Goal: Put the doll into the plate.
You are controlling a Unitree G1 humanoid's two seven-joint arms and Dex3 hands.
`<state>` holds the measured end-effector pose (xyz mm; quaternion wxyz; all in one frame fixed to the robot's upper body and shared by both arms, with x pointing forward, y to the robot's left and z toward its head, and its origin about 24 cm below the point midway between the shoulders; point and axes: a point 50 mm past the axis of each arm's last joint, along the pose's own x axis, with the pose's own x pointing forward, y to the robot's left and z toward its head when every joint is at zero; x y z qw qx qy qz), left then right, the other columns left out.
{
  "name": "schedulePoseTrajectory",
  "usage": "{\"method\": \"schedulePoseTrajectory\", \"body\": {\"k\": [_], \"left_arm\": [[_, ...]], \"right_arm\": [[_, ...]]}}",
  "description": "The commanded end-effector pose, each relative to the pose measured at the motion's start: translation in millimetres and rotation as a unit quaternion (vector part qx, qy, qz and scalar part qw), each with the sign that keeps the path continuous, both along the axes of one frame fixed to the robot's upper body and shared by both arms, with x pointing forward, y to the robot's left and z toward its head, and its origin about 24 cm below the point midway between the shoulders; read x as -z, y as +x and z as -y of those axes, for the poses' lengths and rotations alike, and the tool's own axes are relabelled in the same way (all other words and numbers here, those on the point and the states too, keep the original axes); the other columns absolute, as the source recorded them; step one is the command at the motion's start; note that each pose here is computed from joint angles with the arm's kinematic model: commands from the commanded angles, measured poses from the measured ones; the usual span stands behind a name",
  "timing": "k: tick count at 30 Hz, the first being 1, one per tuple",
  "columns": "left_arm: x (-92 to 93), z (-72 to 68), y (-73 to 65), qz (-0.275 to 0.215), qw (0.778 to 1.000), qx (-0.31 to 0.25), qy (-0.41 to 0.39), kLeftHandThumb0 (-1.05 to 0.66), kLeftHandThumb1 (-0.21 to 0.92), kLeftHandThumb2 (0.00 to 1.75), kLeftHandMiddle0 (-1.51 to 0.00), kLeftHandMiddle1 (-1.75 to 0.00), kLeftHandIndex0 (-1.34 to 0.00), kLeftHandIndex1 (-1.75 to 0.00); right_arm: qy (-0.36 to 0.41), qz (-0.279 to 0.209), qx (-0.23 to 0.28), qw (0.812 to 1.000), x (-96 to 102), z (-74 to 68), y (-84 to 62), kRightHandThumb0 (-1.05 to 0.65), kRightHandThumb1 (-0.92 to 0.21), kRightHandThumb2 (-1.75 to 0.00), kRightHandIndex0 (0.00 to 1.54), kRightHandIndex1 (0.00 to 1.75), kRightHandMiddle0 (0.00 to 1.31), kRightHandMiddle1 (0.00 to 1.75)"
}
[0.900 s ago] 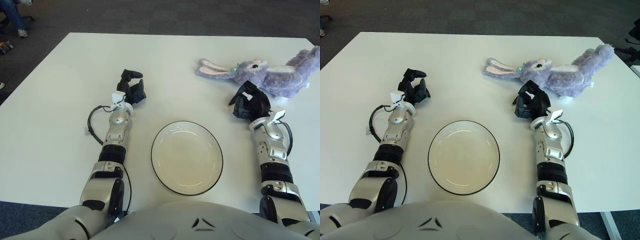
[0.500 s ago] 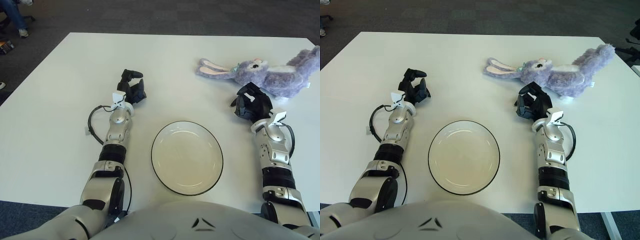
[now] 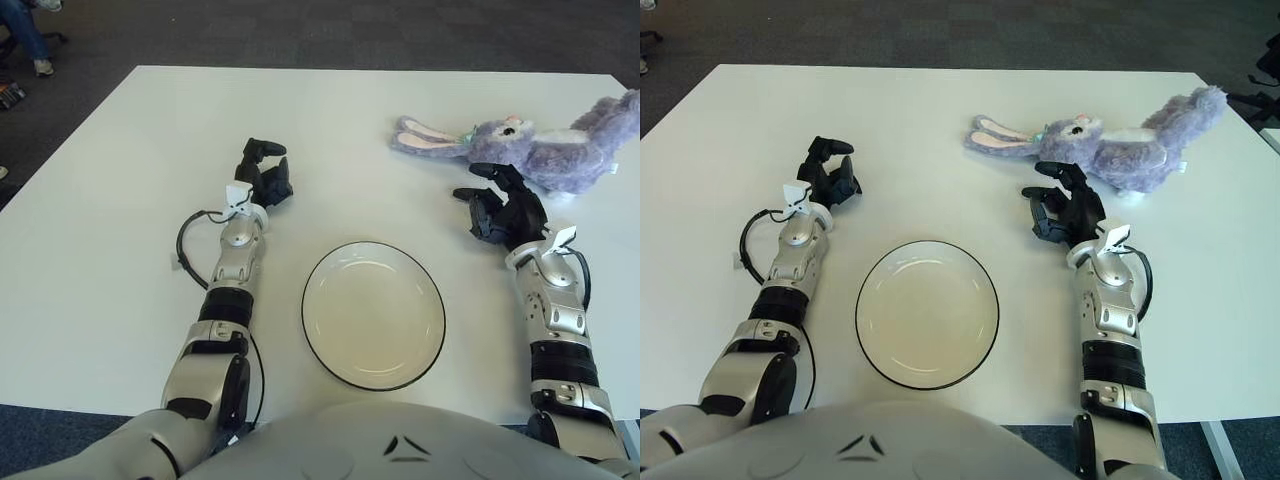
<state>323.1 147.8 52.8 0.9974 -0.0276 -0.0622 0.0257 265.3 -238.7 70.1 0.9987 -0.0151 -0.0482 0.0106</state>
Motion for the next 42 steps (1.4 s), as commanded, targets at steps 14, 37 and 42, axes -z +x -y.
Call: {"method": "schedulePoseTrajectory", "body": {"k": [14,37,42], "left_arm": [[4.7,-1.3,-0.9,-0.008,1.000,-0.004,0.001,-0.38,0.66,0.87,-1.02,-1.75,-0.35,-1.75],[5.9,-1.3,0.8,-0.013,1.000,-0.002,-0.006,-0.38,0.65,0.88,-1.02,-1.75,-0.35,-1.75],[6.2,-1.2,0.5,-0.012,1.000,-0.001,-0.006,-0.38,0.65,0.88,-1.02,-1.75,-0.35,-1.75]], "right_arm": [[-0.081,0.062,0.030,0.994,-38.9,10.3,-17.8,0.12,-0.08,-1.41,0.13,0.09,0.00,0.38],[-0.209,0.150,0.091,0.962,-118.0,43.1,-28.2,0.03,-0.05,-1.31,0.18,0.04,0.00,0.32],[-0.256,0.153,0.122,0.947,-126.0,49.1,-31.1,0.02,-0.04,-1.29,0.21,0.04,0.00,0.34]]}}
